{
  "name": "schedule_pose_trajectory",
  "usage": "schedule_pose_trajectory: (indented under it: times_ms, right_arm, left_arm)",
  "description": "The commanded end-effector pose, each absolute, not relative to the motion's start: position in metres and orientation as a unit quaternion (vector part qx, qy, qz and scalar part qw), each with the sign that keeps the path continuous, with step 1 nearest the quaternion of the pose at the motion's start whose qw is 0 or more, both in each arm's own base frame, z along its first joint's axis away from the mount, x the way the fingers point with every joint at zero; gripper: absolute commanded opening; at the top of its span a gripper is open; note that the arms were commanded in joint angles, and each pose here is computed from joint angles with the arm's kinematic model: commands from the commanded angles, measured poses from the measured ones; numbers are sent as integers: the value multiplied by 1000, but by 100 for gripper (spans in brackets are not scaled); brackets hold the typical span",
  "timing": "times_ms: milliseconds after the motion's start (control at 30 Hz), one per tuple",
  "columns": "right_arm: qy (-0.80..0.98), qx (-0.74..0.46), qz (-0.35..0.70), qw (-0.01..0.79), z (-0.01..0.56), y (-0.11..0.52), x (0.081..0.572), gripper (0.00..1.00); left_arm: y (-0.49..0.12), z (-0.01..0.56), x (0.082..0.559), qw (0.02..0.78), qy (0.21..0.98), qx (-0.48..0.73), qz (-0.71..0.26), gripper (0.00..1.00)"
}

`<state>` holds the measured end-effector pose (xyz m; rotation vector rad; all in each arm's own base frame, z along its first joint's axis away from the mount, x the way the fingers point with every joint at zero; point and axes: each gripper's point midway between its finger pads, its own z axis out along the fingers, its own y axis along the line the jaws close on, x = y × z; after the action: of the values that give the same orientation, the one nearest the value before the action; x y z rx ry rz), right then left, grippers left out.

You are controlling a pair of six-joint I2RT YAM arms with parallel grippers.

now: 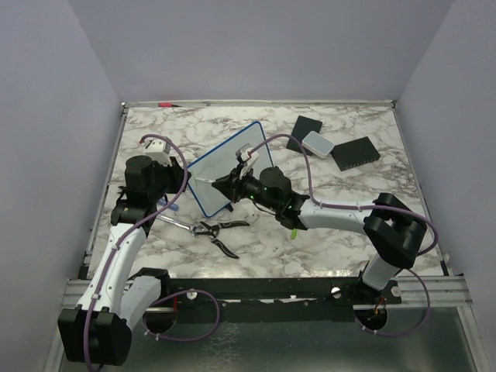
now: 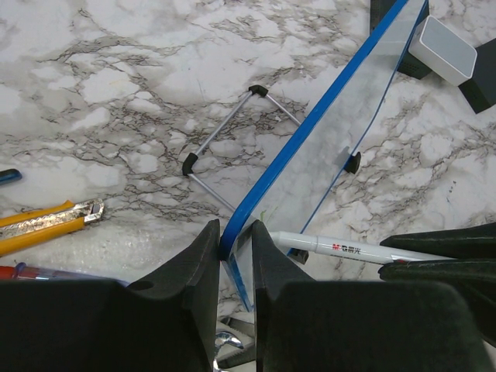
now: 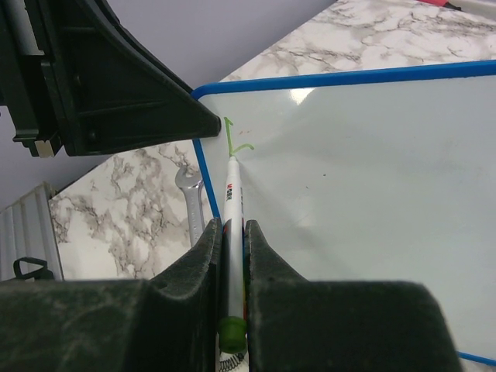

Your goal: Write a sentence on the whiteboard

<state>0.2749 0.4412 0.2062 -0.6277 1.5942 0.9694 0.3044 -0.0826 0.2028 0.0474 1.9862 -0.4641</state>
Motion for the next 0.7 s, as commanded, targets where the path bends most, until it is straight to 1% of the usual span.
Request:
schedule_pose_trajectory:
  times_ms: [0,667]
  right_arm:
    - [690,-245,383,563,194,434,282,1]
    - [708,-212,357,572,184,418,290,1]
  left_arm:
    - [-76,203,304,526,832,15,-174,14]
    - [-76,203,303,528,832,17,-171,14]
